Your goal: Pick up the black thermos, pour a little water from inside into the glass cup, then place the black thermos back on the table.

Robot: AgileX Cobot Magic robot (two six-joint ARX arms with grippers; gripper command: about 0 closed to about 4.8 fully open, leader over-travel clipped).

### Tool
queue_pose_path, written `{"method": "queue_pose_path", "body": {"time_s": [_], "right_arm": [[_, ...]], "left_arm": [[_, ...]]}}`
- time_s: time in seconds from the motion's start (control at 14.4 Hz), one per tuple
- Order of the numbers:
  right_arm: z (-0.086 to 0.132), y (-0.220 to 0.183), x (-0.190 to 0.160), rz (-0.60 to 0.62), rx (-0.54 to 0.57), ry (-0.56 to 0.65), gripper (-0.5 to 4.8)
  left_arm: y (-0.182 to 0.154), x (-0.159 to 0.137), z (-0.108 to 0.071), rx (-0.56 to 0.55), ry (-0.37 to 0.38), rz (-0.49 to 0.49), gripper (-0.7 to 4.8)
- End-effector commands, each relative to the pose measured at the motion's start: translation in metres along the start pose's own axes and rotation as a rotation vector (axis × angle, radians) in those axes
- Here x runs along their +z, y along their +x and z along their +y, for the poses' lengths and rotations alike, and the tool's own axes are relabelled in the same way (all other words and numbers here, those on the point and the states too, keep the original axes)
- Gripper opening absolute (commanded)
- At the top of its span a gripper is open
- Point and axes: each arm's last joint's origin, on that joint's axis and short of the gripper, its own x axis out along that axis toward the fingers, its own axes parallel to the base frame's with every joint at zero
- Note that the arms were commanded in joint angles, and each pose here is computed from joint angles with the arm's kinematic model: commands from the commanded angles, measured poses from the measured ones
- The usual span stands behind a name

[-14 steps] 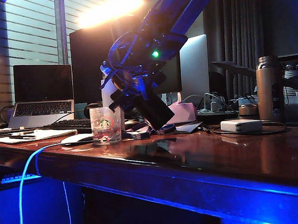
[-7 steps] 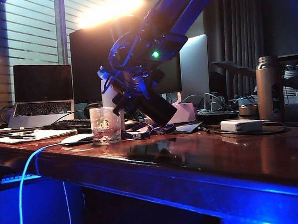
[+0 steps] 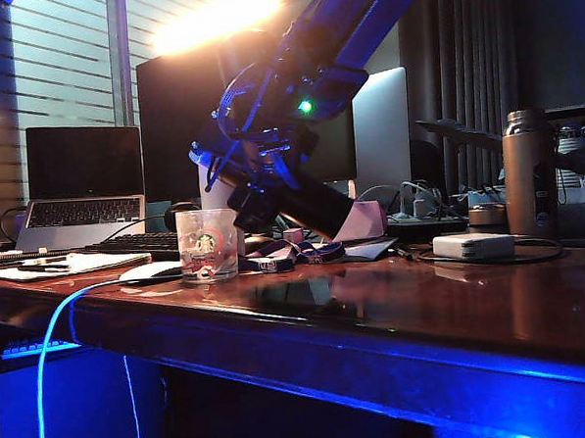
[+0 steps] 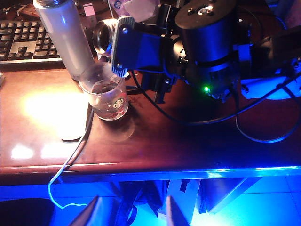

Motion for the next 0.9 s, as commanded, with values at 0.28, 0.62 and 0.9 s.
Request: {"method": "queue_pose_path", "body": {"time_s": [0.28,0.62,0.9], "right_arm": [[-0.0173,-0.0053,0.0121,-0.039,-0.092,-0.058,1.06],[-0.0127,-0.0032,0.0102,-0.031,-0.086,-0.137,1.06],[-0.0097,-0.0018,0.0089,-0.025,-0.083,-0.205,1.06]], "left_arm": [[-0.0010,0.0011,-0.0004,-0.003,0.004,-0.009,1.87],[-0.0010,0.0011,-0.0004,-0.003,0.004,-0.009,1.87],[-0.0010,0.0011,-0.0004,-0.003,0.004,-0.010,1.87]]}}
